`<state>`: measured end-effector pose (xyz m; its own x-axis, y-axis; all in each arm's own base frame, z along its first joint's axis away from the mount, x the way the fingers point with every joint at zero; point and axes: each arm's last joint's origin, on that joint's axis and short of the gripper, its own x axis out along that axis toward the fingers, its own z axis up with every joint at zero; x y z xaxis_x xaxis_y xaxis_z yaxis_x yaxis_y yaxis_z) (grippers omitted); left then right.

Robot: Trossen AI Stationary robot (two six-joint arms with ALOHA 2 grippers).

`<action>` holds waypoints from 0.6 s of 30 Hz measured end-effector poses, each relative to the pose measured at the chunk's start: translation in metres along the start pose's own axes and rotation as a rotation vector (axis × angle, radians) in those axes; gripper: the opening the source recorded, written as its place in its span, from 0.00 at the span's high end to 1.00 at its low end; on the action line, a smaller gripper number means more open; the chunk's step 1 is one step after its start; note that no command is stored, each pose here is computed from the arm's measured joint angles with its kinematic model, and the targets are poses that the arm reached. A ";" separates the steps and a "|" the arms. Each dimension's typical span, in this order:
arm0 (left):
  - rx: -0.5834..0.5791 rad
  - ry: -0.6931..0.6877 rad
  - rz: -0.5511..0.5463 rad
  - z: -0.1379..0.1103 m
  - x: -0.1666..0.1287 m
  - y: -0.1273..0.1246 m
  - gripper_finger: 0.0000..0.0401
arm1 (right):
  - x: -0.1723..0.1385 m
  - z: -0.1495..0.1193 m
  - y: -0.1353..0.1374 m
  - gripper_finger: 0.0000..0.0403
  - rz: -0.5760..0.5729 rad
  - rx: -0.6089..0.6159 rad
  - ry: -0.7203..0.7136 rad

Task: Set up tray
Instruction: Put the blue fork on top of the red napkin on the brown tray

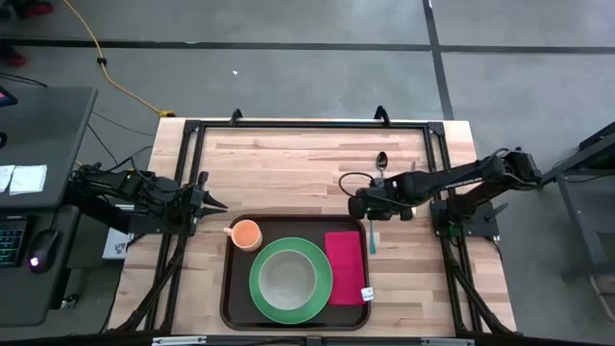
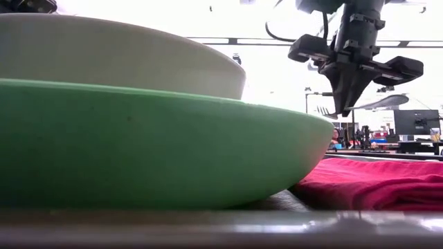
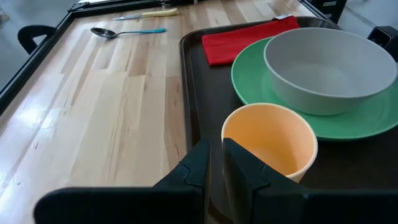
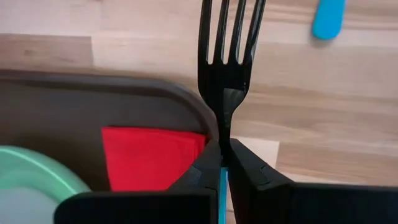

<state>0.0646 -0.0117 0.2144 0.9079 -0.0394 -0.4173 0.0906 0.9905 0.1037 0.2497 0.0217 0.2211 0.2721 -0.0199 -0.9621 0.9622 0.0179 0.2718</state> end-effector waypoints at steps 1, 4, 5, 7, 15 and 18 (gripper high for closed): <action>0.000 0.000 0.000 0.000 0.000 0.000 0.82 | 0.000 -0.001 0.000 1.00 0.004 -0.001 0.001; 0.000 0.000 0.000 0.000 0.000 0.000 0.82 | 0.000 -0.005 0.002 1.00 0.019 -0.001 0.006; 0.000 0.000 0.000 0.000 0.000 0.000 0.82 | 0.000 -0.007 0.002 1.00 0.023 -0.004 0.009; 0.000 0.000 0.000 0.000 0.000 0.000 0.82 | 0.000 -0.009 0.002 1.00 0.031 -0.006 0.015; 0.000 0.000 0.000 0.000 0.000 0.000 0.82 | -0.001 -0.015 0.008 1.00 0.091 0.005 0.029; 0.000 0.000 -0.001 0.000 0.000 0.000 0.82 | -0.001 -0.019 0.010 1.00 0.119 0.001 0.037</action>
<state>0.0646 -0.0117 0.2144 0.9079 -0.0404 -0.4172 0.0914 0.9905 0.1030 0.2585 0.0406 0.2248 0.3838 0.0190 -0.9232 0.9231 0.0166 0.3841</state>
